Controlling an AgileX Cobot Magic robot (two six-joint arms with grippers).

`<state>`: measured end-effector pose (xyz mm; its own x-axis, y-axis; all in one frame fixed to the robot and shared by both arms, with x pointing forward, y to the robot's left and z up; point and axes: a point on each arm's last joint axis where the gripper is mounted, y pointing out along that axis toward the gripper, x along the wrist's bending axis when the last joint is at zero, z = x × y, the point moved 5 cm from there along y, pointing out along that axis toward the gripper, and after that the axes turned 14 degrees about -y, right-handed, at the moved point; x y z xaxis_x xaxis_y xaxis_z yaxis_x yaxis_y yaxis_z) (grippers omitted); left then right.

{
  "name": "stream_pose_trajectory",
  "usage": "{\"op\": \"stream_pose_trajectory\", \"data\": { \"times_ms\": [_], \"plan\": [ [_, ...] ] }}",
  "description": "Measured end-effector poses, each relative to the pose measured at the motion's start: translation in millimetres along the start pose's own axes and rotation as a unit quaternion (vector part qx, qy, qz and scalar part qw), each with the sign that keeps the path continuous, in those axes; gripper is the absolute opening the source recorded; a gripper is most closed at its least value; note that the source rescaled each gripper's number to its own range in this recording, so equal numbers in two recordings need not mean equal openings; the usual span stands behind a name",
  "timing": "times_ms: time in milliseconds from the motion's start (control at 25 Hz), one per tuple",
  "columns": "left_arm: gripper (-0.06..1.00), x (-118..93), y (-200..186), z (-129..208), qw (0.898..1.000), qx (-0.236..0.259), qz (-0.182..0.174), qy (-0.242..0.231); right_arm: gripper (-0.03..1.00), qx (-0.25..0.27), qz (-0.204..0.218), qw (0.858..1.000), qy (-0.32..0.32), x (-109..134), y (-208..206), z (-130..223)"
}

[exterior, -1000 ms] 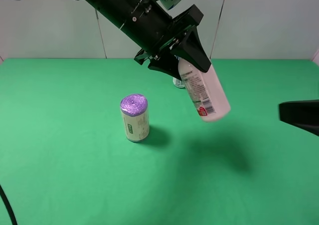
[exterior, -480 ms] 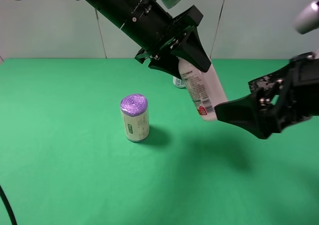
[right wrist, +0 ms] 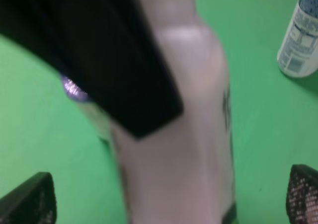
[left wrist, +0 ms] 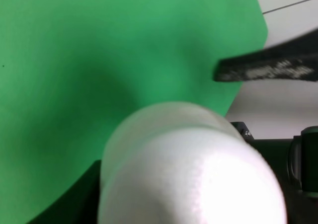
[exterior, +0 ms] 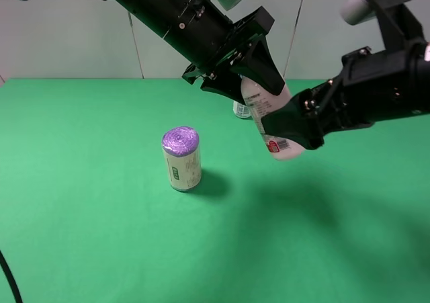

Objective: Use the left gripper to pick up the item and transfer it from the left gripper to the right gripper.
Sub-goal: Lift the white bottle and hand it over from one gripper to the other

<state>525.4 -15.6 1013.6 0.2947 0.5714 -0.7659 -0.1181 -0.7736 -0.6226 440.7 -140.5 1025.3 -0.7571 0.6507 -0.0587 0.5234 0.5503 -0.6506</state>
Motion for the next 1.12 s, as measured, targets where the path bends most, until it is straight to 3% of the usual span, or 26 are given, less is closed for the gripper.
{"op": "stream_pose_trajectory", "data": {
  "times_ms": [320,1120],
  "plan": [
    [0.01,-2,0,0,1.000,-0.002,0.008,-0.005,1.00,0.048,-0.010,0.999,-0.001,-4,30,10],
    [0.01,-14,-1,-3,0.999,-0.011,0.049,-0.003,0.99,0.037,0.004,0.999,-0.005,-9,36,8]
  ]
}}
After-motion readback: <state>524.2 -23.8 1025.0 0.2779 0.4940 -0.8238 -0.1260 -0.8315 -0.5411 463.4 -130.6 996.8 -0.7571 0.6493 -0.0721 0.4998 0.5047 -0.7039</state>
